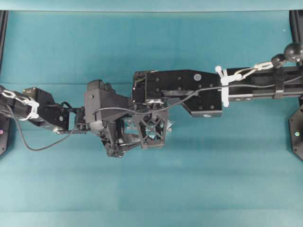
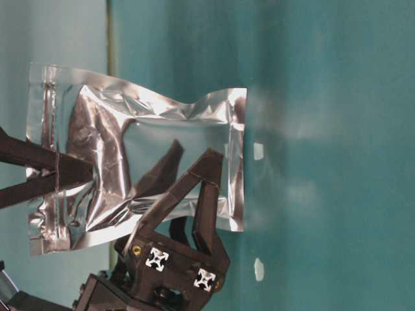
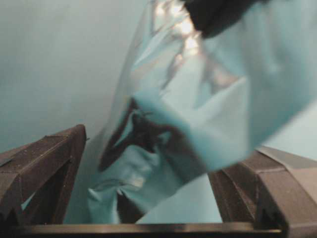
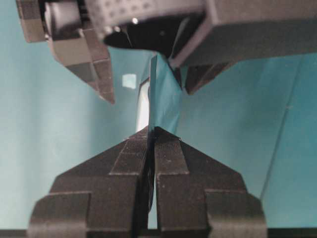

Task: Hand over the silver zip bag and make it stand upright.
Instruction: 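Close the left gripper on the bag below the right gripper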

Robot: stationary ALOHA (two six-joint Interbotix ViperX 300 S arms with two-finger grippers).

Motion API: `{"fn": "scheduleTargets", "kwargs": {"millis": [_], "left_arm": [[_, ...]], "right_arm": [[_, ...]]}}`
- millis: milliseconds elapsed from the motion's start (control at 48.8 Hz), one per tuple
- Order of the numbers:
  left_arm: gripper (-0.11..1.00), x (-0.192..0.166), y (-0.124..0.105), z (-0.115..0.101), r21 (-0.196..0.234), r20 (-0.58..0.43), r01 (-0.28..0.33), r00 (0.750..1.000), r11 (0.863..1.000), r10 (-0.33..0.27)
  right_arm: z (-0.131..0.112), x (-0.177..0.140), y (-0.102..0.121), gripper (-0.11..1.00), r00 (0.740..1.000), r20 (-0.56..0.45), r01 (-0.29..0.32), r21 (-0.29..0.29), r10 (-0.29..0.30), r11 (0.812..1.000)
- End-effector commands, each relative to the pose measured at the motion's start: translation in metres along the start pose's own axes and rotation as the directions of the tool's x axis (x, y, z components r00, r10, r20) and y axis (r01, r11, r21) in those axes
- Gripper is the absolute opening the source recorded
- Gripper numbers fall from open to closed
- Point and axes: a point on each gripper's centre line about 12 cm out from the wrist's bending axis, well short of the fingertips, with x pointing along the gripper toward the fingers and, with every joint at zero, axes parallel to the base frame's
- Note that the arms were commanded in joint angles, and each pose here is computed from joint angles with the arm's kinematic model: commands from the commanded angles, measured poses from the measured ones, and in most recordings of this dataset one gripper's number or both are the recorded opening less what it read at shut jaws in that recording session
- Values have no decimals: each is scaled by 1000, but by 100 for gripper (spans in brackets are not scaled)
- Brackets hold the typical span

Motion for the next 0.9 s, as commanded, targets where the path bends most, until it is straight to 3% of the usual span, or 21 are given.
{"fn": "scheduleTargets", "kwargs": {"millis": [0, 102, 369, 881], "left_arm": [[93, 2, -2, 4, 3, 14, 7, 1000, 1000, -7], [82, 2, -1, 2, 4, 8, 4, 1000, 1000, -4], [35, 2, 0, -4, 22, -8, 2, 1000, 1000, -2], [35, 3, 0, -5, 49, -32, -3, 999, 999, 4]], "right_arm": [[0, -11, -1, 1, 1000, 27, 4, 1, -4, 1000], [0, -12, 0, 1, 1000, 29, 5, 0, -5, 1000], [0, -11, 0, 1, 1000, 30, 4, 4, -4, 1000], [1, -10, 0, 1, 999, 37, 4, 5, -4, 1000]]}}
